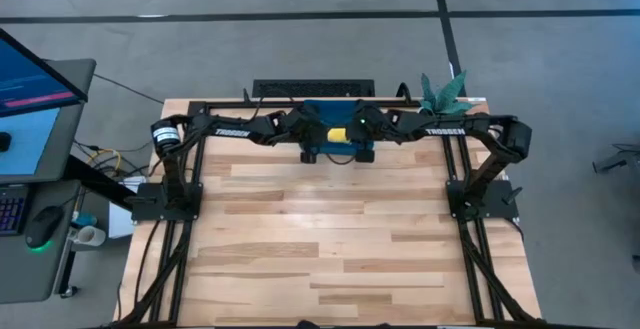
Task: Roll microfiber towels into tight, uniform cylinder then place into a basket
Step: Put the yellow rolled microfiber cloth into the blue bin
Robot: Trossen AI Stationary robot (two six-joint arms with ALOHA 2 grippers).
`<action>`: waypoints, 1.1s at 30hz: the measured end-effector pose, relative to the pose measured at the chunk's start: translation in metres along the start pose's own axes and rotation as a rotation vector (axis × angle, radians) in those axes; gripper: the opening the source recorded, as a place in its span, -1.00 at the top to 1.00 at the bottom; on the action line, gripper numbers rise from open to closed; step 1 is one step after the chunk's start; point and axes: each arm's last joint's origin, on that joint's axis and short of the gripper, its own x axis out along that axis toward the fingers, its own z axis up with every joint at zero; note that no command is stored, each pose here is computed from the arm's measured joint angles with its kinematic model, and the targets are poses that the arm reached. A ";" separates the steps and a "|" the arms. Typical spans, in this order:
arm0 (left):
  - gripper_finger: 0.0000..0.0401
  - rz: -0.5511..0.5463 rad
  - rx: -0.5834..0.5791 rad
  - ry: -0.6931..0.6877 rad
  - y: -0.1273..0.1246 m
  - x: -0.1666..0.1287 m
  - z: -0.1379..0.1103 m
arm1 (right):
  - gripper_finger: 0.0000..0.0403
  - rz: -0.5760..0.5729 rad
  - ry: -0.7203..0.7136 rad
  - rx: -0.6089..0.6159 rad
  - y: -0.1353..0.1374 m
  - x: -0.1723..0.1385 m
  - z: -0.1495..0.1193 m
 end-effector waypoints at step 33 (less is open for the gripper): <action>0.82 0.056 0.012 0.082 0.051 -0.009 -0.004 | 0.71 -0.100 -0.026 -0.200 -0.032 0.014 -0.001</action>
